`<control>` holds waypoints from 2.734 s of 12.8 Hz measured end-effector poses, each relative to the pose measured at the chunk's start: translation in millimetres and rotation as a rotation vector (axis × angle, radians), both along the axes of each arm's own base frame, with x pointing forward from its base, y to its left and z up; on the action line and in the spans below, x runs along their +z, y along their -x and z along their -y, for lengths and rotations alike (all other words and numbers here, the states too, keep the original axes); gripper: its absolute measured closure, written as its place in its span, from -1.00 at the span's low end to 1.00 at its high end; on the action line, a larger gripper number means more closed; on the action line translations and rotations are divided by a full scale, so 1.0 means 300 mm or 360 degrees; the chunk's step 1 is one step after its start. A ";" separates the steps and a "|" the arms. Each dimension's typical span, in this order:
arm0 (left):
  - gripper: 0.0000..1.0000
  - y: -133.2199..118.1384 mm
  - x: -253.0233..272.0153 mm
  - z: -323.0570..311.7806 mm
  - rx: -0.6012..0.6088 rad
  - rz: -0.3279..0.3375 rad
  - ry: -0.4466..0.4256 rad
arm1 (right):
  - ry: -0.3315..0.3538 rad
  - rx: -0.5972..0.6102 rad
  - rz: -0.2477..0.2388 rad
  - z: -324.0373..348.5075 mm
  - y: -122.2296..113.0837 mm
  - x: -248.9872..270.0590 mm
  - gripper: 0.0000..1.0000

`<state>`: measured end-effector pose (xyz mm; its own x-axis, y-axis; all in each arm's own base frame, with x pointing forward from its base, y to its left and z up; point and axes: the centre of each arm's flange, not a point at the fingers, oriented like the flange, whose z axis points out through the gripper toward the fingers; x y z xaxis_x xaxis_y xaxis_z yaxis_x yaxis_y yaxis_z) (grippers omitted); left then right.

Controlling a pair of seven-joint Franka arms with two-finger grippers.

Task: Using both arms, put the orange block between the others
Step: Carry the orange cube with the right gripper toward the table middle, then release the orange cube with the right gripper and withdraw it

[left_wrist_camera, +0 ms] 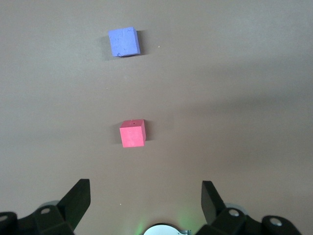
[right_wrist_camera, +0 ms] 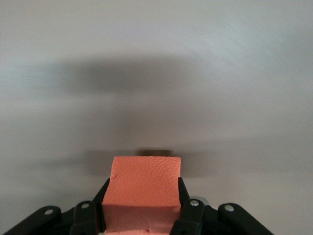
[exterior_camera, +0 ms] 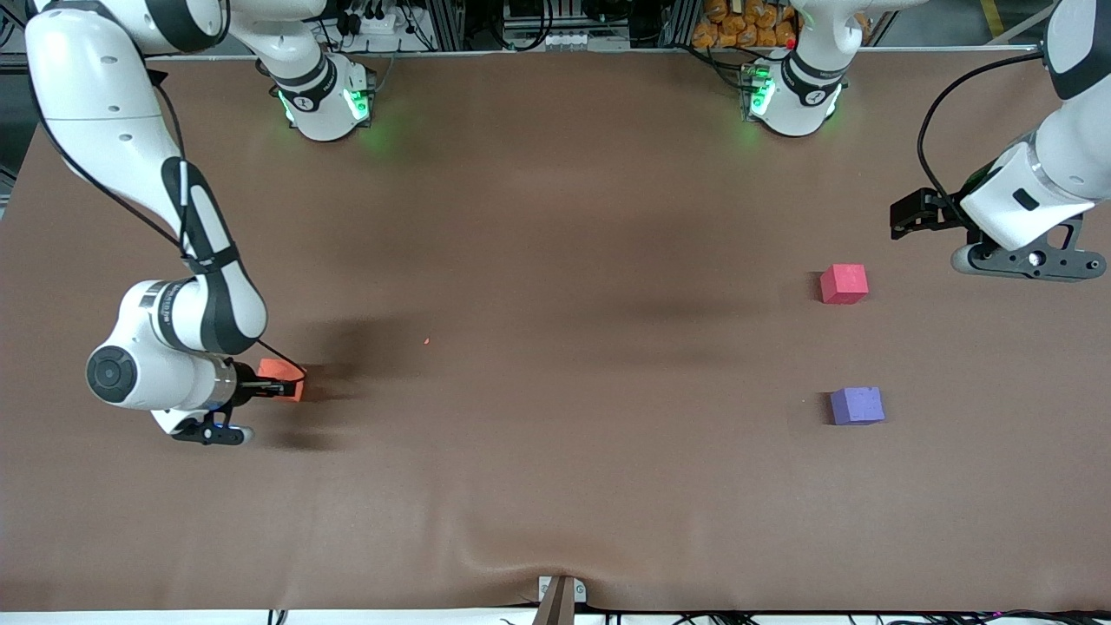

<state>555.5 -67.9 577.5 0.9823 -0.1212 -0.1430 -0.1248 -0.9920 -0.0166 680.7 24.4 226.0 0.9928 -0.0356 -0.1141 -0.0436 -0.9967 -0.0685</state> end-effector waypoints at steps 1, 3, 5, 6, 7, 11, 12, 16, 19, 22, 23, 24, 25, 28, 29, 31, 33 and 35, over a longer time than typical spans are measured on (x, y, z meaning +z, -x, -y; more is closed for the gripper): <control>-1.00 0.000 -0.002 0.000 0.0000 -0.0002 0.0000 | -0.0016 0.0065 0.0046 -0.110 -0.016 0.051 -0.05; -1.00 0.001 -0.011 0.000 -0.0001 -0.0011 -0.0001 | -0.0166 0.0115 0.0101 -0.398 -0.012 0.133 -0.05; -1.00 0.001 -0.017 0.000 0.0000 -0.0018 -0.0002 | -0.0419 0.0049 0.0058 -0.701 0.057 0.159 -0.05; -1.00 0.001 -0.020 0.000 0.0000 -0.0020 -0.0002 | -0.0522 0.0022 0.0060 -0.815 0.089 0.163 -0.05; -1.00 0.001 -0.022 -0.001 0.0000 -0.0022 -0.0002 | -0.0604 -0.0010 0.0086 -0.912 0.115 0.164 -0.05; -1.00 0.001 -0.035 -0.001 0.0000 -0.0035 -0.0003 | -0.0689 -0.0086 0.0051 -1.214 0.262 0.080 -0.07; -1.00 0.001 -0.037 -0.001 0.0001 -0.0037 -0.0004 | -0.0678 -0.0081 0.0028 -1.262 0.297 0.045 -0.07; -1.00 0.003 -0.052 -0.002 0.0000 -0.0052 -0.0006 | -0.0640 -0.0124 -0.0009 -1.348 0.363 -0.039 -0.08; -1.00 0.004 -0.057 -0.001 0.0004 -0.0057 -0.0007 | -0.0633 -0.0140 -0.0008 -1.374 0.382 -0.055 -0.39; -1.00 0.007 -0.061 0.020 0.0041 -0.0059 -0.0016 | -0.0630 -0.0144 -0.0010 -1.375 0.383 -0.060 -0.76; -1.00 0.007 -0.065 0.030 0.0041 -0.0062 -0.0018 | -0.0630 -0.0145 -0.0008 -1.374 0.381 -0.059 -0.97; -1.00 0.007 -0.068 0.035 0.0042 -0.0065 -0.0019 | -0.0632 -0.0149 0.0002 -1.371 0.374 -0.053 -1.00; -1.00 0.006 -0.071 0.036 0.0044 -0.0067 -0.0019 | -0.0637 -0.0156 0.0022 -1.362 0.355 -0.038 -1.00; -1.00 0.003 -0.080 0.034 0.0047 -0.0075 -0.0020 | -0.0657 -0.0177 -0.0013 -1.282 0.265 0.058 -1.00; -1.00 0.000 -0.087 0.035 0.0051 -0.0081 -0.0021 | -0.0660 -0.0162 -0.0083 -1.227 0.231 0.127 -1.00; -1.00 -0.009 -0.111 0.047 0.0081 -0.0093 -0.0026 | -0.0549 -0.0035 -0.0213 -1.025 0.156 0.366 -1.00; -1.00 -0.028 -0.151 0.095 0.0134 -0.0081 -0.0035 | -0.0340 0.0042 -0.0196 -0.803 0.119 0.606 -1.00; -1.00 -0.054 -0.222 0.182 0.0197 -0.0058 -0.0043 | -0.0163 0.0050 -0.0133 -0.625 0.126 0.800 -1.00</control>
<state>571.7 -122.3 511.0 0.9836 0.0048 -0.1803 -0.0026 -0.9992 -0.0411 642.8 211.8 465.9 0.9801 0.0113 -0.1982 -0.0225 -0.9856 -0.1676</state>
